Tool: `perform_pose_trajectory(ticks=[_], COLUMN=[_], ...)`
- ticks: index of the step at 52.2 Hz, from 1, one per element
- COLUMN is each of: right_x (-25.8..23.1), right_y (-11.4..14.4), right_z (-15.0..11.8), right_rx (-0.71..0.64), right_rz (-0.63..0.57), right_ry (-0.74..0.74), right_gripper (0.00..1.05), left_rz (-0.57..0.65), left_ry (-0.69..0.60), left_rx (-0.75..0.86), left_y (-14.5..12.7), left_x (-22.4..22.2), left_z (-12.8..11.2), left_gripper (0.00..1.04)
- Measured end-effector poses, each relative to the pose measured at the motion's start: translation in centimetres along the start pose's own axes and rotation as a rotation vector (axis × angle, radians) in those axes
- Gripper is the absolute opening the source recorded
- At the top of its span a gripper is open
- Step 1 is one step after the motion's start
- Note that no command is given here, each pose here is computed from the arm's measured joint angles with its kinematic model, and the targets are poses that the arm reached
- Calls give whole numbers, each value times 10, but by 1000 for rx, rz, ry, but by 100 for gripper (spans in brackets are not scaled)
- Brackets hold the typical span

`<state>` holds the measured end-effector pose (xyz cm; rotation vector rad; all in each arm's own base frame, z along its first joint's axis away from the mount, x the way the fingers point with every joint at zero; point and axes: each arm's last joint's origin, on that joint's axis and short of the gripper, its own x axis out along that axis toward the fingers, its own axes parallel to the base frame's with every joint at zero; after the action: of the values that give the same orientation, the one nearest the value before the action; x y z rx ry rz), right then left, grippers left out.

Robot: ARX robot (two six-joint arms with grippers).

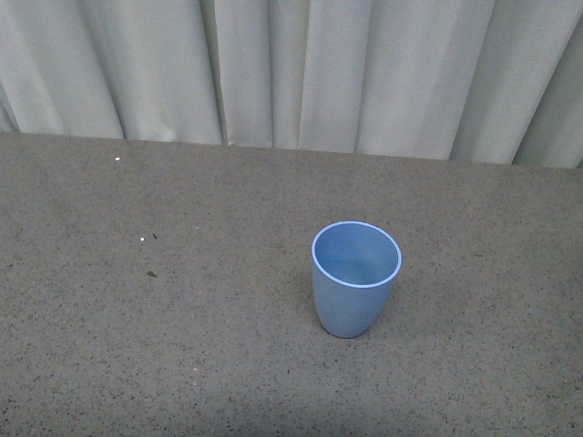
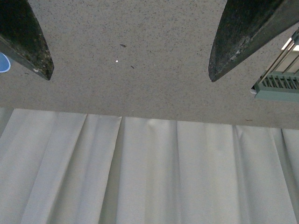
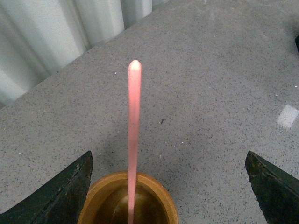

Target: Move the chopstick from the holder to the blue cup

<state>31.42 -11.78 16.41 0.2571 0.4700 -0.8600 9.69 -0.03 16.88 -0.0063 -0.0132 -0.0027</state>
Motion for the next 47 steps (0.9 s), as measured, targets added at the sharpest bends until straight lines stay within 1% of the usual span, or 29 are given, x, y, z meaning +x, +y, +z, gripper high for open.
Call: perform_pose_trajectory(ticks=[8, 20, 30, 47], right_x=[9, 24, 29, 38], right_y=[2, 15, 19, 22], right_z=[-2, 8, 12, 4], right_rx=[-5, -7, -5, -14], right_rz=[-18, -6, -1, 12], right_ry=[24, 28, 23, 49], right_gripper=[95, 95, 95, 95], left_rz=[0, 0, 0, 0], left_ry=[0, 0, 0, 0], left_rx=[0, 0, 0, 0], left_y=[0, 0, 0, 0], left_x=[0, 0, 0, 0], left_z=[0, 0, 0, 0], left_gripper=[98, 98, 98, 98])
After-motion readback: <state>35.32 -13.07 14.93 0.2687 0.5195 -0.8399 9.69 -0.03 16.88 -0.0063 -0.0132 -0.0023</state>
